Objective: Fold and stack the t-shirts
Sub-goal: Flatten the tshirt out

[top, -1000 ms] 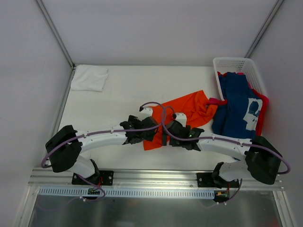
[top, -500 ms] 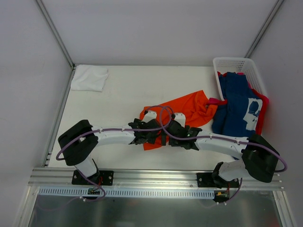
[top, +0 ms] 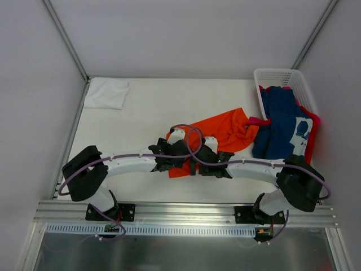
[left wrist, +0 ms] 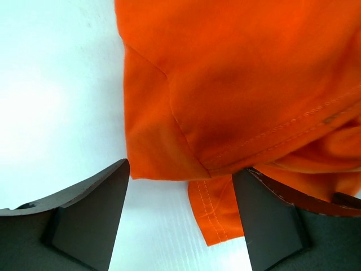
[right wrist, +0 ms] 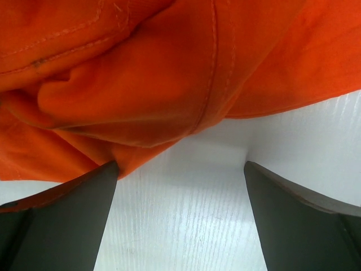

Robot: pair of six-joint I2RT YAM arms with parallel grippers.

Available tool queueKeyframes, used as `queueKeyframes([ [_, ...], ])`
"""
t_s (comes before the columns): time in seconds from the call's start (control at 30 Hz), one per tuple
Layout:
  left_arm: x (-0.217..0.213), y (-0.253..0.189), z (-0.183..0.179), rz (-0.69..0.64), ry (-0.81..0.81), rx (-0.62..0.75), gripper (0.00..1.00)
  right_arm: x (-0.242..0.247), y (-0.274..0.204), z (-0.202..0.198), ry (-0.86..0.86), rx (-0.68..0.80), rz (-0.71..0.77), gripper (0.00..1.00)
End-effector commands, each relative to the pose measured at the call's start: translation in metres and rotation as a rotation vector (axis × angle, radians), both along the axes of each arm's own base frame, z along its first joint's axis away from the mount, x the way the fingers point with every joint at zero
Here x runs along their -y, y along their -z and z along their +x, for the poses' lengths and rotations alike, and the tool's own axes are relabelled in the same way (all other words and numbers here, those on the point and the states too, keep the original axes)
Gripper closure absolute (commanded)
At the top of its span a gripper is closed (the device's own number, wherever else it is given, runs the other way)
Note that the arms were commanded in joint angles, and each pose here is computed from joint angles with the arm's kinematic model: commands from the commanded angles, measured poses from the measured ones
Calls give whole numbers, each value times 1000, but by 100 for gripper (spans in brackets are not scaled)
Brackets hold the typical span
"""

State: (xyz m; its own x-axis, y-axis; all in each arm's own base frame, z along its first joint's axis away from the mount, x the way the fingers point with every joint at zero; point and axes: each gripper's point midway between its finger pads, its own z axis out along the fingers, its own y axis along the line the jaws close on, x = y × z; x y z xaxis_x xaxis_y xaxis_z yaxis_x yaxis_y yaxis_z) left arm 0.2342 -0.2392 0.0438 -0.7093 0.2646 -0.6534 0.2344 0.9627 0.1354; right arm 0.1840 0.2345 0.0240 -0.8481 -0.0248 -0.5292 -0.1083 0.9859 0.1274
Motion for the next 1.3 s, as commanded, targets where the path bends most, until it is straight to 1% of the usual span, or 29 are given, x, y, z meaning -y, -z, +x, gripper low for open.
queueKeyframes([
  [0.0,6,-41,12,-51,7,114,27,-21,-8,4,-7,7,50,1],
  [0.17,4,-48,19,-27,9,144,27,-24,-6,4,-14,0,40,1],
  [0.37,4,-31,18,0,-2,112,28,-21,-6,5,-15,3,25,1],
  [0.47,3,-23,19,16,-11,101,35,-20,-5,5,-15,2,20,1],
  [0.5,2,-20,19,26,-13,97,47,-20,-3,4,-16,0,17,1],
  [0.6,1,-14,22,38,-32,91,69,-20,-2,3,-17,-5,14,1],
  [0.63,2,-12,22,37,-36,88,78,-19,-1,3,-16,-8,10,1],
  [0.7,1,-8,25,45,-48,81,87,-19,-1,3,-19,-6,8,1],
  [0.73,1,-7,26,46,-54,81,98,-19,-1,3,-19,-5,7,1],
  [0.77,1,-9,28,44,-59,85,100,-18,0,3,-18,-5,4,1],
  [0.83,1,-14,31,42,-58,98,100,-18,0,3,-19,-7,3,1],
  [0.9,4,-29,34,18,-51,125,100,-17,3,2,-14,-12,-2,1],
  [0.93,3,-36,35,27,-38,139,100,-18,2,3,-14,-11,2,1],
  [1.0,4,-62,39,1,-27,186,100,-19,4,2,-15,-19,2,1],
  [1.03,-1,-72,40,28,-13,203,100,-21,4,3,-14,-17,13,1],
  [1.07,-1,-94,43,-2,-12,239,100,-22,5,2,-15,-20,12,1],
  [1.13,-7,-117,43,17,16,273,100,-25,4,2,-17,-20,24,1],
  [1.17,-9,-143,45,-15,9,320,100,-25,5,2,-19,-23,22,1],
  [1.2,-13,-157,46,0,21,343,100,-27,4,2,-20,-22,25,1],
  [1.27,-21,-199,45,-26,17,405,100,-28,2,2,-21,-21,27,2],
])
